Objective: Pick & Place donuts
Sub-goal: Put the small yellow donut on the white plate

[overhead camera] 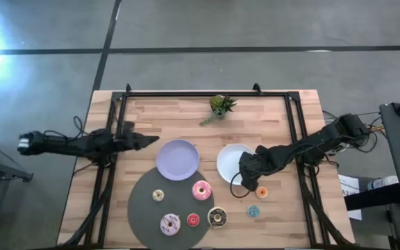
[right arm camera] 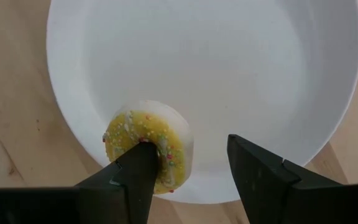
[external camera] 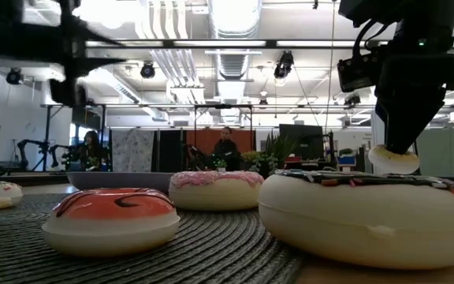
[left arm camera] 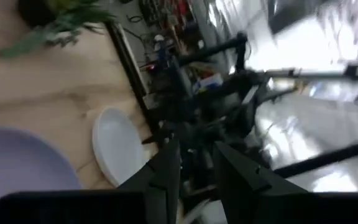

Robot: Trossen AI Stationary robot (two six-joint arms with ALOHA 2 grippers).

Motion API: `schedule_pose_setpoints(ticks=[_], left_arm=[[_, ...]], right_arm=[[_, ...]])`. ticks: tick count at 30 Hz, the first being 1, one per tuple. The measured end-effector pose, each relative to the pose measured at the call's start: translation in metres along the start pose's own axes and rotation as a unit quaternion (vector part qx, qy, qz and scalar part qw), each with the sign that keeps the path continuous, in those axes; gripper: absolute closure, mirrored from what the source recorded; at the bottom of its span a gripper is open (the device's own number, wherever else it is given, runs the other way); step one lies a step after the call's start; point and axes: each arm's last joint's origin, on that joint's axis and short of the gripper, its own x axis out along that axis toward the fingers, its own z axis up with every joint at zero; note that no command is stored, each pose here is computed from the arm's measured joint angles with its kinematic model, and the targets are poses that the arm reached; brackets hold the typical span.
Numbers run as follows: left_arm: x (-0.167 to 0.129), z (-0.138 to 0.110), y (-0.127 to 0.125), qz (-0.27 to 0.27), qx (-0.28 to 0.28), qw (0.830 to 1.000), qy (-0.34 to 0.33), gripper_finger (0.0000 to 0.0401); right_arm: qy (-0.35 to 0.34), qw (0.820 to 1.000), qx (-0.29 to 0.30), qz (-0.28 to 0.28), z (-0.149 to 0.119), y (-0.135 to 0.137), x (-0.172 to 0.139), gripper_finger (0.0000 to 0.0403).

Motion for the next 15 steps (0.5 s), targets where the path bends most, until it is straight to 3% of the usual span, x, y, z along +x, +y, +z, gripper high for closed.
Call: schedule_pose_setpoints(ticks=[6,11,15], left_arm=[[0.058,-0.005,-0.028,0.029,0.194,0.980,0.038,0.0330],[0.112,-0.014,-0.042,0.056,0.259,0.962,0.062,0.0330],[0.154,-0.034,-0.042,0.073,0.326,0.937,0.104,0.0330]], right_arm=[[0.003,1.000,0.008,0.003,0.001,0.000,0.000,0.0216],[0.002,0.998,0.051,0.021,0.004,0.000,0.000,0.0216],[-0.016,0.995,0.082,0.051,0.010,0.002,-0.002,0.0216]])
